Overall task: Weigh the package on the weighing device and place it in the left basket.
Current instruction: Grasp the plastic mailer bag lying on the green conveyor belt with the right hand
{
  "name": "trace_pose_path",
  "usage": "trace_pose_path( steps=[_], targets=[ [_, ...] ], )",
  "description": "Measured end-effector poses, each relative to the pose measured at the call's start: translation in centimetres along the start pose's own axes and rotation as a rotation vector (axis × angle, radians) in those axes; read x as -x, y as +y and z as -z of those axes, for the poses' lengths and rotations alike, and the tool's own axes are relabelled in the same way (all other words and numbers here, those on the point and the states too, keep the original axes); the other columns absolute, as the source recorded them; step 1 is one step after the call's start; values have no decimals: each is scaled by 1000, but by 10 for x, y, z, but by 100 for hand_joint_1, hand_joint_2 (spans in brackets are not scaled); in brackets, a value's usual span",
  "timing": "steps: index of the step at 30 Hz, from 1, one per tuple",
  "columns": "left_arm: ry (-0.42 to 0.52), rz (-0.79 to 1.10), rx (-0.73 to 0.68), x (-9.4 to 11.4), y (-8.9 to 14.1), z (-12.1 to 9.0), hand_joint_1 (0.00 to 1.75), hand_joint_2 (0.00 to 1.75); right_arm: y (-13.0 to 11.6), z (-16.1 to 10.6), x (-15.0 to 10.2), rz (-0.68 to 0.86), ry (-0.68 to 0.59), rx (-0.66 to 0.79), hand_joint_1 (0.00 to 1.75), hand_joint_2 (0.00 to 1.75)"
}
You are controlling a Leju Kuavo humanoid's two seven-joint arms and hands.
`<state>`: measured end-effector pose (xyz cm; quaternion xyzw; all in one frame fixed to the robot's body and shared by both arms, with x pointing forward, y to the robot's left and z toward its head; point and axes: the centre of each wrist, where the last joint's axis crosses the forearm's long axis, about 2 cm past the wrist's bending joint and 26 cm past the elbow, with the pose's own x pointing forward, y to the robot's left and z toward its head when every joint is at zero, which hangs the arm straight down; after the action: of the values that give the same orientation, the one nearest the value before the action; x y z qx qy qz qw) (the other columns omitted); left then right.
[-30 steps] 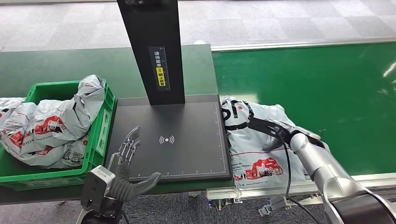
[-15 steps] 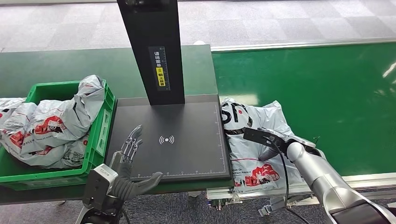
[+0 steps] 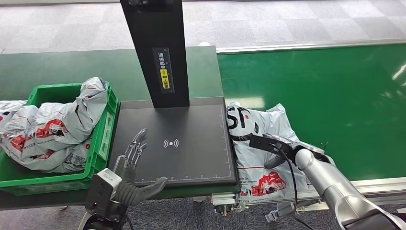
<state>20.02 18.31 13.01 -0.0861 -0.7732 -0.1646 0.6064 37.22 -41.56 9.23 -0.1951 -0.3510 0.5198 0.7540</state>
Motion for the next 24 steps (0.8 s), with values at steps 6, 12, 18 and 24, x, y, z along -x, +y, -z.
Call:
trace_pose_path(
  steps=[6,12,18,24],
  targets=[
    [2,0,2,0,0,0,0,175,3,-1,1,-4,18,21,175,175],
    [2,1,4,0,0,1,0,175,-1,-4,2,-8,24,35,175,175],
    [0,2,7,-1,0,2,0,175,2,-6,3,-10,20,38,175,175],
    [-1,2,7,-1,1,2,0,175,3,-7,3,-17,19,56,175,175]
  ],
)
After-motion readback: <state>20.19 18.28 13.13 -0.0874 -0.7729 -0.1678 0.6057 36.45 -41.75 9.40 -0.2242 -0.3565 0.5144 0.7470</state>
